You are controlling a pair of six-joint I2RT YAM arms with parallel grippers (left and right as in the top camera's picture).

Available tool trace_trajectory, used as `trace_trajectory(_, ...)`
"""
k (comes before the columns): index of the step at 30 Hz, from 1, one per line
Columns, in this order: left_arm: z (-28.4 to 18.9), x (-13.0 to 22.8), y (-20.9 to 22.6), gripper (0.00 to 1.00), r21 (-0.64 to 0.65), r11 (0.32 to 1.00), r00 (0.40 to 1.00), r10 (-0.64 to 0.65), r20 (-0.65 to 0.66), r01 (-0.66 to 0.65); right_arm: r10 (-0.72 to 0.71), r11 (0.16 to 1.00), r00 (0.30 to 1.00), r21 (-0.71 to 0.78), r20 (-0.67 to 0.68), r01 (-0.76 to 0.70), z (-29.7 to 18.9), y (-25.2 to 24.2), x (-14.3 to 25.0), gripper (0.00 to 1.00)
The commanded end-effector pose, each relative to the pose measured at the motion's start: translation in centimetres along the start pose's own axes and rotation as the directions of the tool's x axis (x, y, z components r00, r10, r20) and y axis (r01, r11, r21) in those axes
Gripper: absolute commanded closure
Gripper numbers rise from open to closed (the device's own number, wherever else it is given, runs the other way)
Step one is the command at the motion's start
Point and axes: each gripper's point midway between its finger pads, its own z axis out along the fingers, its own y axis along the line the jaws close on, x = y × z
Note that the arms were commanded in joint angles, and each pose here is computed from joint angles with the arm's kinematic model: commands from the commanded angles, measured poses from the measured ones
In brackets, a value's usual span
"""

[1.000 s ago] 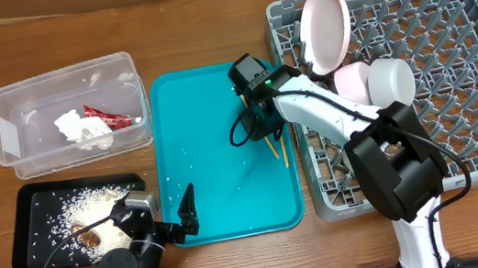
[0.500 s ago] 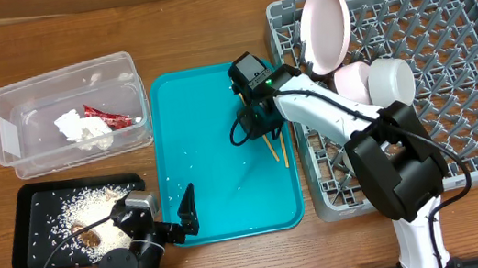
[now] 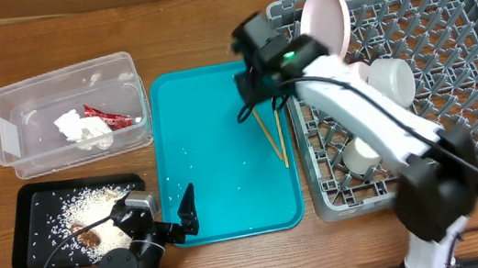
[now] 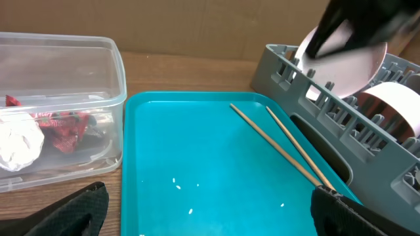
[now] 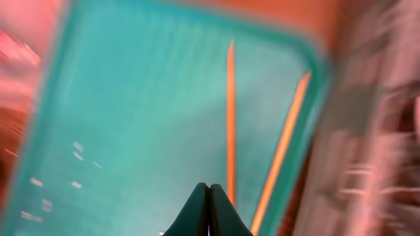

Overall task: Sort waste into correct bins and load items into the dishwasher
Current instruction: 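Grasp one wooden chopstick on the teal tray with the right gripper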

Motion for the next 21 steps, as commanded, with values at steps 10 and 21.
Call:
trace_trajectory(10,0.0,-0.1,0.1,0.0,-0.001,1.0,1.0,0.016,0.009,-0.016,-0.099,0.995,0.986,0.002,-0.135,0.1,2.1,-0.5,4.3,0.53)
trace_trajectory(21,0.0,-0.1,0.0,0.0,-0.001,1.0,1.0,0.016,0.009,-0.016,-0.094,0.99,0.962,0.08,-0.256,0.118,9.9,-2.2,7.4,0.45)
